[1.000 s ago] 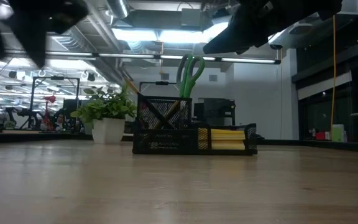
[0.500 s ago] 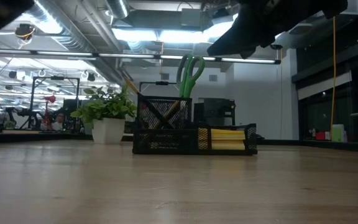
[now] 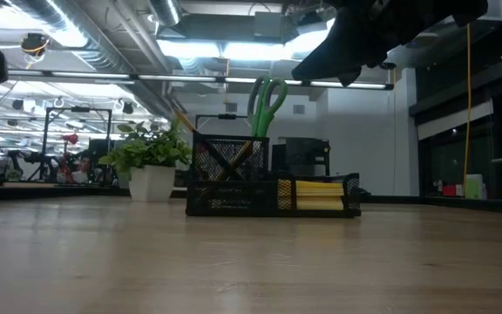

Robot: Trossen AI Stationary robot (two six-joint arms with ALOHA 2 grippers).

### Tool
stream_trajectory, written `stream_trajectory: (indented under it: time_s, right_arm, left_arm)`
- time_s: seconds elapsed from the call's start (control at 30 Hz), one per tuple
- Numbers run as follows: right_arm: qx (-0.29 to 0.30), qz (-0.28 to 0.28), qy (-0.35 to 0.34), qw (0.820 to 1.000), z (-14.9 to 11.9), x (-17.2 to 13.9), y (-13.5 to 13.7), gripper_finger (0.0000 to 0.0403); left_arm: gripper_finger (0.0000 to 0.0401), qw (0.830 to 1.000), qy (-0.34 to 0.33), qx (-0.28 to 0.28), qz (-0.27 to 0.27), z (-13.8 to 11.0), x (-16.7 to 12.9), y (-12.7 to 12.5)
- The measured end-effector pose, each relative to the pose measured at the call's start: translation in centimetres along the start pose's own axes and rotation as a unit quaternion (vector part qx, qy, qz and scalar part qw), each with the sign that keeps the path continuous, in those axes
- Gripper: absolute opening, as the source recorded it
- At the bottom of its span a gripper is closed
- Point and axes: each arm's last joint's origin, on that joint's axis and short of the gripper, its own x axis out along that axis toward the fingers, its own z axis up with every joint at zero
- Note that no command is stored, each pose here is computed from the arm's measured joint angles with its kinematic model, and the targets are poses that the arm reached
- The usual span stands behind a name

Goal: Pick and place office supplies into organizer
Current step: Put the blue eraser into the black desk organizer

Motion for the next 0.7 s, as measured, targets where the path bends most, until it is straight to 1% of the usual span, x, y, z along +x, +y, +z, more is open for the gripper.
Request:
stream_trajectory:
  time_s: [0.17, 0.43, 0.7]
  right_arm:
    - [-0.005, 0.006, 0.000, 1.000, -0.1, -0.1, 0.4, 0.0010]
    - [-0.012, 0.019, 0.000, 1.000, -0.2, -0.3, 1.2, 0.0010]
    - [-0.012, 0.018, 0.000, 1.000, -0.2, -0.3, 1.2, 0.0010]
  left_arm:
    - [0.0150, 1.000, -0.010, -0.014, 0.016, 0.1, -0.1, 0.2]
    - [0.0150, 0.999, -0.012, -0.024, 0.019, 0.3, -0.2, 0.3]
    - [0.0150, 0.999, 0.022, -0.024, 0.042, 0.0, -0.1, 1.3]
